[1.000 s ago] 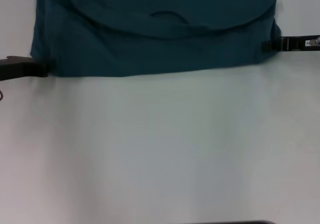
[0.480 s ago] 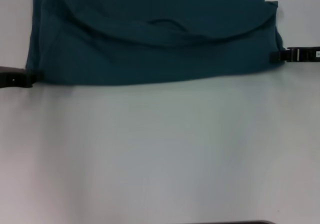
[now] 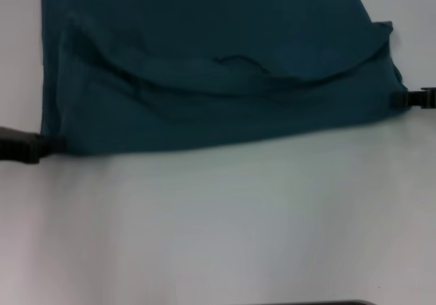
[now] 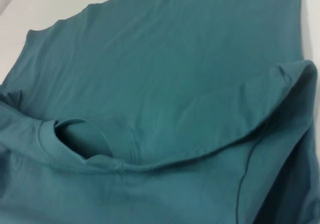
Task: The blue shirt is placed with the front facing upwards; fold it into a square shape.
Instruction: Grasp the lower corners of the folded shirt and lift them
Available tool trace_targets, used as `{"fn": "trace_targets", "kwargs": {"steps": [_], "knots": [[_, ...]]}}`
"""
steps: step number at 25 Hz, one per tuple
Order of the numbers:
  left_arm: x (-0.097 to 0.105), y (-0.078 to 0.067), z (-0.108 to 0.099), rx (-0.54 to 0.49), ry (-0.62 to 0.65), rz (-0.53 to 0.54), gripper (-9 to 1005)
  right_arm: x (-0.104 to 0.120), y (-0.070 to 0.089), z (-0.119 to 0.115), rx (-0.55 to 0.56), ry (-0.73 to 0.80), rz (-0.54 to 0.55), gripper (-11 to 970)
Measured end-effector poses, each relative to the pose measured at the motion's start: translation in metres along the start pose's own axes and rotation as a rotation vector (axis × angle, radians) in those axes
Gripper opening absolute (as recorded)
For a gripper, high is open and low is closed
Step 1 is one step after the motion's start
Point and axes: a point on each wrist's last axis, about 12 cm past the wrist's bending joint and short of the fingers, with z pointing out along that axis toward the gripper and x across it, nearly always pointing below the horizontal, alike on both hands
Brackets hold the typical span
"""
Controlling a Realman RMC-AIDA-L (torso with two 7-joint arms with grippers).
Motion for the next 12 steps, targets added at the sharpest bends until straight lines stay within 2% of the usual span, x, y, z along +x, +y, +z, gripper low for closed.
{"fn": "trace_targets", "kwargs": {"steps": [12], "knots": [[0.018,-0.020,-0.017,0.223,0.097,0.036,1,0.026,0.000,-0.032,-0.036,0.034,-0.009,35]]}}
